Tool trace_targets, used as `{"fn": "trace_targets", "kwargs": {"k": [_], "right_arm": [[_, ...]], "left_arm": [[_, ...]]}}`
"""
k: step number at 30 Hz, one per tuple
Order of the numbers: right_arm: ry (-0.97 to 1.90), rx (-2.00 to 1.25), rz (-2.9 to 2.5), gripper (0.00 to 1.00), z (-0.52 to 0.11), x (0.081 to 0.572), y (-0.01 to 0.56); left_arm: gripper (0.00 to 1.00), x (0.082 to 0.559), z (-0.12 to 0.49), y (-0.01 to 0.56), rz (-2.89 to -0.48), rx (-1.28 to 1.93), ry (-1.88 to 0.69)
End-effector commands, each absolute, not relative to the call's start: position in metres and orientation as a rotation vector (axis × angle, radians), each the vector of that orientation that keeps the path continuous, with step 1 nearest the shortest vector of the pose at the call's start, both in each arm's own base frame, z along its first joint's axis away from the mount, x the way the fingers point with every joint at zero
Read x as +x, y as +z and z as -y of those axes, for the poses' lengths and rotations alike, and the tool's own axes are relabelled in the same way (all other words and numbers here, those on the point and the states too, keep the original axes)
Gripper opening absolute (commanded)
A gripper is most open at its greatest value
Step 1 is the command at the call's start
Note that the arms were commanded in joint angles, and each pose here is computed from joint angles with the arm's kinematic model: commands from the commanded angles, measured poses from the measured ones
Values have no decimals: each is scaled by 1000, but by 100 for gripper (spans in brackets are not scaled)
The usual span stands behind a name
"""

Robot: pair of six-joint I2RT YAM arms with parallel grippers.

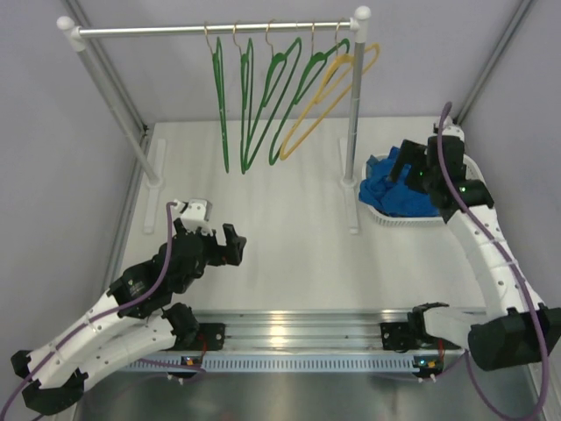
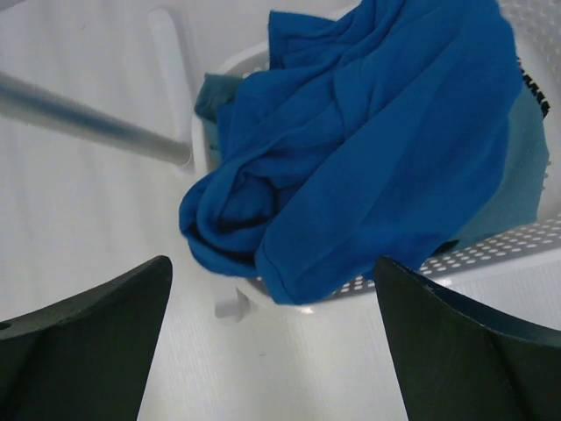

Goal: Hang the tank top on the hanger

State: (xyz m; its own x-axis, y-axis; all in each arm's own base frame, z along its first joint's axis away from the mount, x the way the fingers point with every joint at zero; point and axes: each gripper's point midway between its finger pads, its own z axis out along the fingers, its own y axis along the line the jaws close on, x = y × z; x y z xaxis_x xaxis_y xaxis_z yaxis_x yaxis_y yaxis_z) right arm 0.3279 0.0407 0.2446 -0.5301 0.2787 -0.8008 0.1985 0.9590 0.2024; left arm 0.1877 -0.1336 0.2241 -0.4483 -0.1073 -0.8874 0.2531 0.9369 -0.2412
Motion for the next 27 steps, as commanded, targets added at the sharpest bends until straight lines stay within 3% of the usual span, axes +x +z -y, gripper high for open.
{"fn": "trace_targets", "kwargs": {"k": [1, 9, 21, 24, 27], "right_arm": [[149, 425, -2158, 97, -22, 350, 254], [28, 671, -2198, 91, 23, 395, 220], [-64, 830, -2225, 75, 36, 394, 139], [-62, 815, -2238, 61, 34, 396, 135], [-46, 796, -2221, 31, 33, 395, 145]], "left_arm": [[99, 186, 137, 234, -1966, 108, -456], [99, 184, 137, 237, -1954, 112, -475], [99, 183, 137, 240, -1943, 108, -488], [99, 184, 138, 238, -1952, 115, -481], [99, 184, 138, 238, -1954, 112, -478]]}}
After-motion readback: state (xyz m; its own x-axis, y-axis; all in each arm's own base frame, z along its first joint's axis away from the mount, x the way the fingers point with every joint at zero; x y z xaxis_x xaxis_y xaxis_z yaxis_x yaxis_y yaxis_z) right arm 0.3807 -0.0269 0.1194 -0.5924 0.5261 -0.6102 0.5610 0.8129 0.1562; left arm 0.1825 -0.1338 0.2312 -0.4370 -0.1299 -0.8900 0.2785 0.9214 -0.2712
